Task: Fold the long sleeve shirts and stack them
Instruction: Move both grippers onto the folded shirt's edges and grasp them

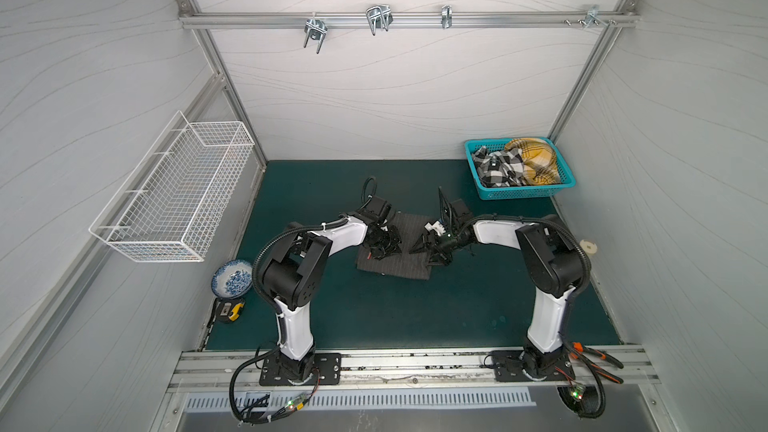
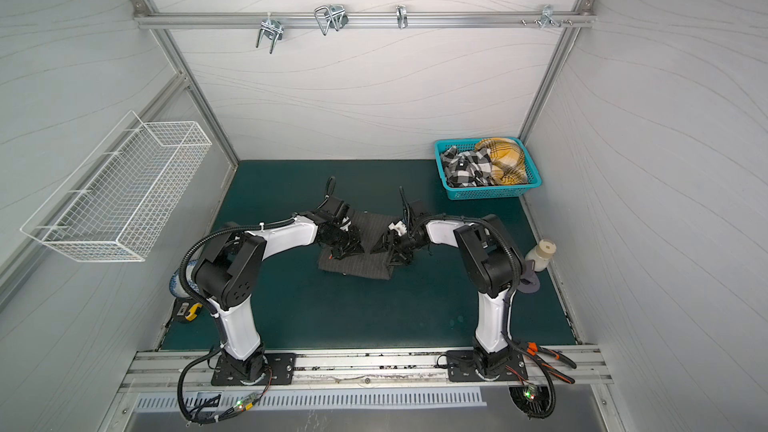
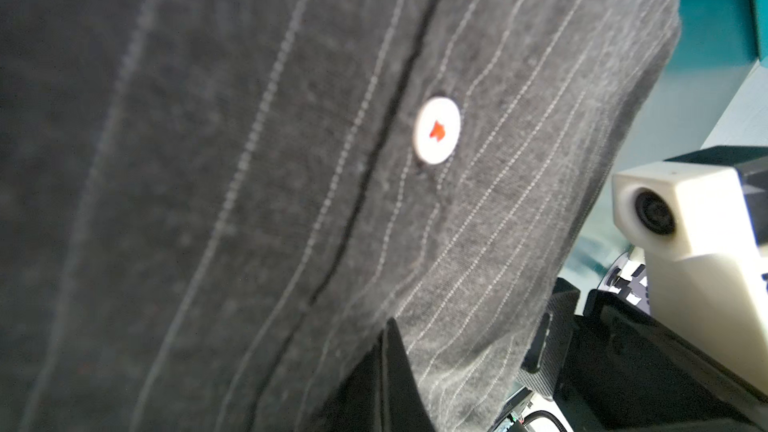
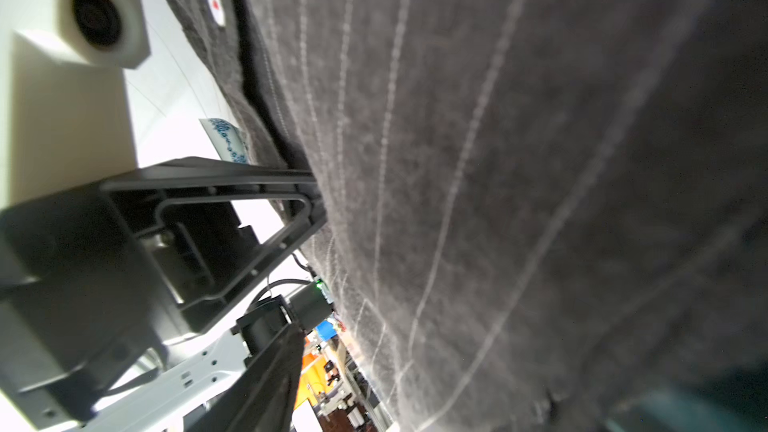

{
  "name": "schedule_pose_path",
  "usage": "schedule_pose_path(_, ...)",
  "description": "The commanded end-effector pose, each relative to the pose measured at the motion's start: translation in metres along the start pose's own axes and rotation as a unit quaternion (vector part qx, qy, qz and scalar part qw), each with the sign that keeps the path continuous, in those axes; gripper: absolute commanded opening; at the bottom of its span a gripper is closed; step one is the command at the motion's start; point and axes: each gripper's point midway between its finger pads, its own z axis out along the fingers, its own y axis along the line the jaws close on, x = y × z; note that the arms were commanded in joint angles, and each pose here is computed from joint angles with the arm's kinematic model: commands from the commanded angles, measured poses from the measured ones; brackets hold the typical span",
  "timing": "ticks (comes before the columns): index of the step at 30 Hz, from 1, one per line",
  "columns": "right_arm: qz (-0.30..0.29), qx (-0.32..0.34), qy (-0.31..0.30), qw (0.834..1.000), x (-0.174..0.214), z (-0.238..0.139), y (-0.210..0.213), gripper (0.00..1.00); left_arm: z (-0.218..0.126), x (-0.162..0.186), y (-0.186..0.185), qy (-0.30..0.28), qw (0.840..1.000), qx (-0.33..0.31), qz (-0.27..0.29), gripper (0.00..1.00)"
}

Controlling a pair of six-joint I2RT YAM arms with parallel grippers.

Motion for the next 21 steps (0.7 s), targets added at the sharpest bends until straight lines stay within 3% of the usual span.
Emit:
schedule_pose_path(1, 0.042, 0.015, -0.007, 0.999, -0.008, 0.002, -0.03, 0.77, 0.006, 0.002, 0.005, 0.005, 1.0, 0.001, -0.011, 0.0)
schedule_pose_path(11, 0.049, -0.024, 0.011, 0.998, -0.013, 0.028, -0.009, 0.78, 0.013, 0.006, 0.004, 0.013, 0.999, 0.019, -0.024, 0.0)
schedule_pose_path(17, 0.009, 0.095, -0.059, 0.994, -0.004, -0.033, -0.01, 0.81, -0.004, 0.003, -0.001, 0.0, 0.999, 0.031, -0.029, 0.0)
schedule_pose_path(21, -0.003, 0.09, -0.068, 0.994, 0.006, -0.047, 0.002, 0.82, -0.028, -0.002, -0.021, -0.017, 0.998, 0.054, -0.021, 0.11)
